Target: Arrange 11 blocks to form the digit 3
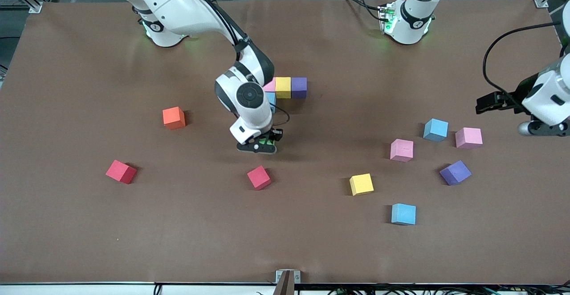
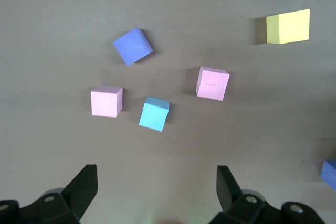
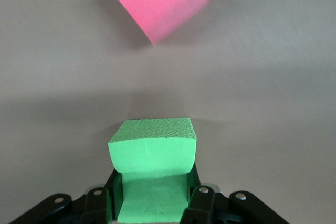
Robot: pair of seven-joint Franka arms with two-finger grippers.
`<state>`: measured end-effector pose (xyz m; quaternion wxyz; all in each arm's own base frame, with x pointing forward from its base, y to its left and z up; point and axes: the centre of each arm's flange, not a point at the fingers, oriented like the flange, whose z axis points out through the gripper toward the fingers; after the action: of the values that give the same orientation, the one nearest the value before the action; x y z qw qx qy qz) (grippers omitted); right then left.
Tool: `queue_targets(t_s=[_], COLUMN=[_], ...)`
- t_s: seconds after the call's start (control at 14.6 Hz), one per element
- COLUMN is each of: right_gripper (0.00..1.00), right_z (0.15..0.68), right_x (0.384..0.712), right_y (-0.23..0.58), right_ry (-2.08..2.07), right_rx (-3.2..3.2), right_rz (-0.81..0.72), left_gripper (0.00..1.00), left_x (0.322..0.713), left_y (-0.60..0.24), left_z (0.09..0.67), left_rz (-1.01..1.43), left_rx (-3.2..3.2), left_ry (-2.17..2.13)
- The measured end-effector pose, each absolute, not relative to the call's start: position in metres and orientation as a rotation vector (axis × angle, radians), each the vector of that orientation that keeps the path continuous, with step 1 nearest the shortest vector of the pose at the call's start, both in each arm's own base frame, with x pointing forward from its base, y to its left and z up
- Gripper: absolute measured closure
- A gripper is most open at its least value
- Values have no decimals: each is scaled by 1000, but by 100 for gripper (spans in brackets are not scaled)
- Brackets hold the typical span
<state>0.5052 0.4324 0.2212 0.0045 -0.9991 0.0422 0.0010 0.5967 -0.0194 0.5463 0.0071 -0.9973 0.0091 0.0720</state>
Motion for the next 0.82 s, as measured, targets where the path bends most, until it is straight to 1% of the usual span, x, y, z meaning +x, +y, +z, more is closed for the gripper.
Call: queue_targets(t_s=[0.14,0.34,0.55,0.82], right_gripper=[50,50,50,50], right_z=[224,228,227,225], right_x=[485,465,456,451], right_y=[425,427,435,437], right_ry=[112,82,71,64], right_rx=[-3141,-3136,-3126,-3130], right_rz=[21,14,2,8], left_gripper=[0,0,0,0], left_x=[605,610,607,602], left_y=[-27,-42,-50,-55], left_z=[531,503,470,448], left_rz=[229,219,235,253], left_rx=[-3121,-3122,-3122,-3121], left_ry=[51,68,84,100])
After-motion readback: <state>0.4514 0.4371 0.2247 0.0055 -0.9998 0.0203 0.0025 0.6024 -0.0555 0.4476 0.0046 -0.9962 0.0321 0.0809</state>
